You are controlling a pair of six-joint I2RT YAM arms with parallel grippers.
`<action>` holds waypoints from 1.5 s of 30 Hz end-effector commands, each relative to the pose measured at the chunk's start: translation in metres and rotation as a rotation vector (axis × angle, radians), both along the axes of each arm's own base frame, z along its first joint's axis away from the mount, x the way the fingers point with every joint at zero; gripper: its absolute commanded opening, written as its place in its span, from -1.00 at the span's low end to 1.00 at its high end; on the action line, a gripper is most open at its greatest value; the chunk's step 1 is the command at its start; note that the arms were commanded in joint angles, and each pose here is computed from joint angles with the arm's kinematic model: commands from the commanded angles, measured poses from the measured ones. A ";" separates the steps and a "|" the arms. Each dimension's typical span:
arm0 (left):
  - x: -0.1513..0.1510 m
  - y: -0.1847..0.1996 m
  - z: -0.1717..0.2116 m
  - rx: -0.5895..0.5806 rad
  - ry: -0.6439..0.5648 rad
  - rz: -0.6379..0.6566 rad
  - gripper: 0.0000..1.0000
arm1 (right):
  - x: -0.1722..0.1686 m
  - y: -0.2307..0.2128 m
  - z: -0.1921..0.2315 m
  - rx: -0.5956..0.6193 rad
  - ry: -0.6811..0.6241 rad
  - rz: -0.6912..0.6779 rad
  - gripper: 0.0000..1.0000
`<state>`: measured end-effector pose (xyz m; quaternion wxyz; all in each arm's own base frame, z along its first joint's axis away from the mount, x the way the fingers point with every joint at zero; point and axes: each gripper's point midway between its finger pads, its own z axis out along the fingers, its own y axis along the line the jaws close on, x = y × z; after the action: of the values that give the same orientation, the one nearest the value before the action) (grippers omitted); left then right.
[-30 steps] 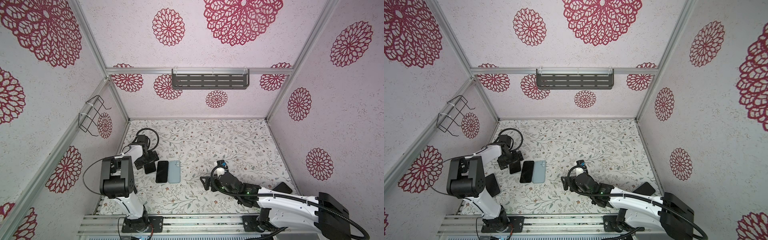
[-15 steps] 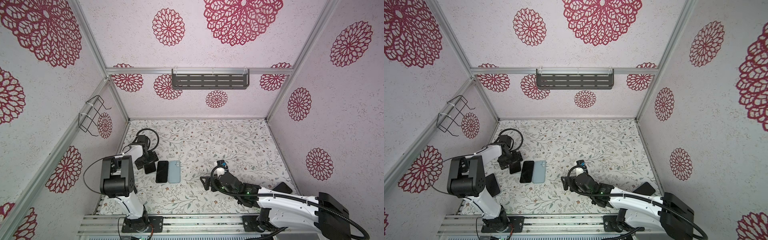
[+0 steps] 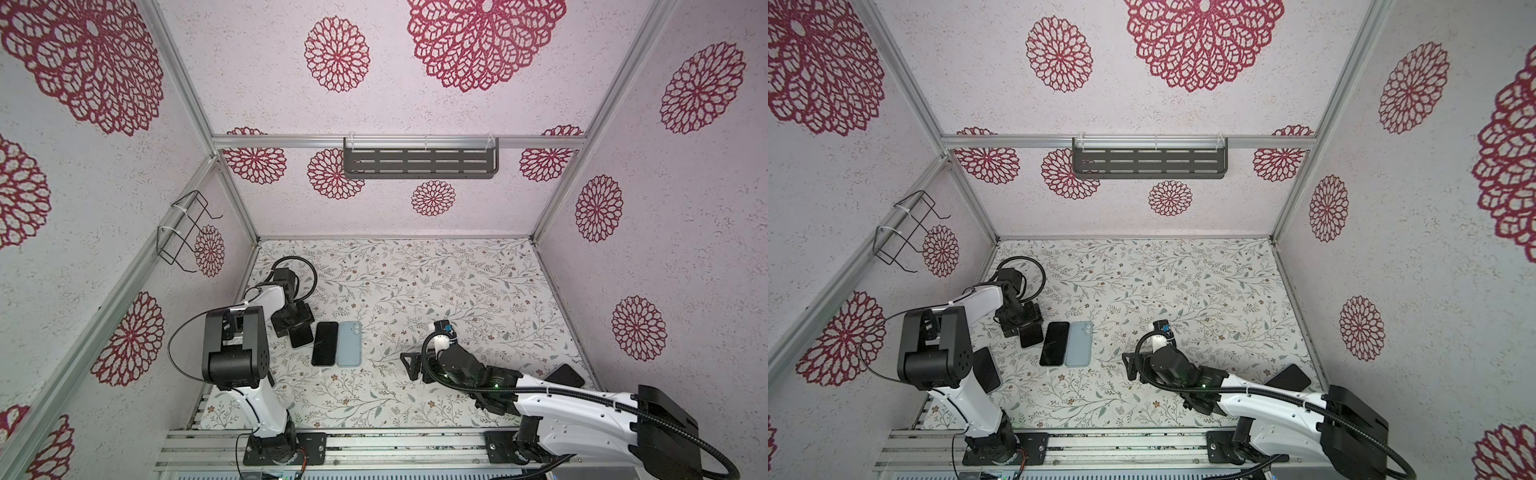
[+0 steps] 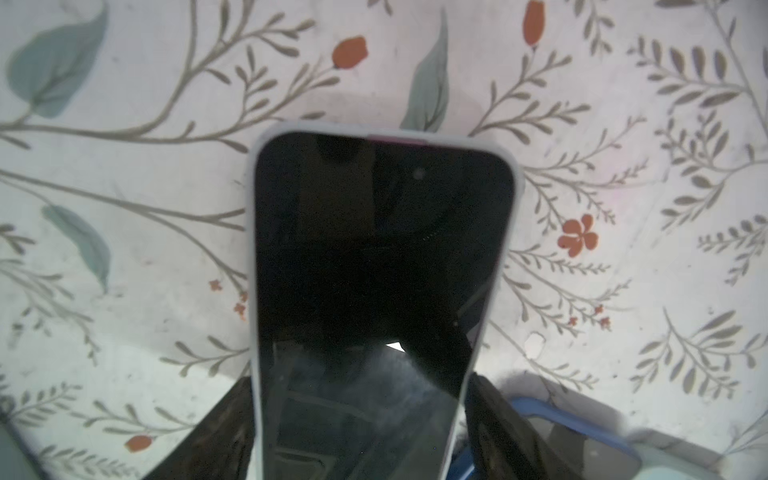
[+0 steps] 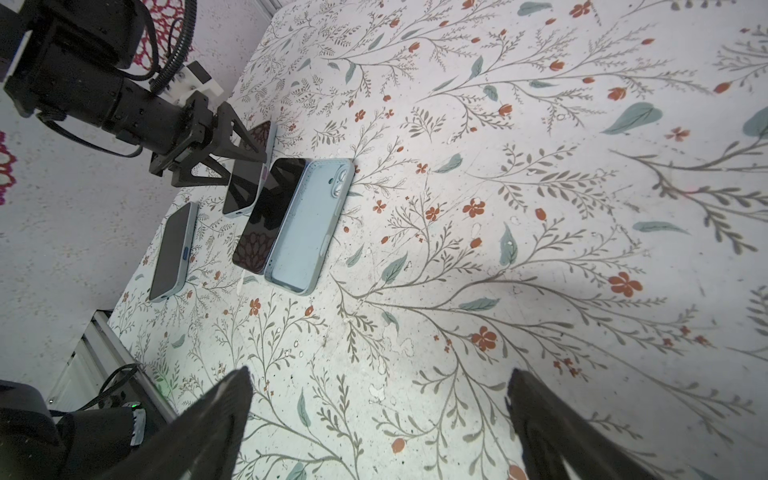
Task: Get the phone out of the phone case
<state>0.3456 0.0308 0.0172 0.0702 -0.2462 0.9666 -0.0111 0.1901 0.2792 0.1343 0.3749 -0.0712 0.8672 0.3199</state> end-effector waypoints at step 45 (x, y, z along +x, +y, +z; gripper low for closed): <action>-0.011 -0.015 -0.015 -0.049 0.093 0.014 1.00 | 0.007 -0.013 0.010 0.039 -0.043 -0.010 0.98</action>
<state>0.3397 0.0214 0.0117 0.0445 -0.2602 0.9644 -0.0160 0.1933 0.2666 0.1323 0.3799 -0.0670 0.8639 0.3238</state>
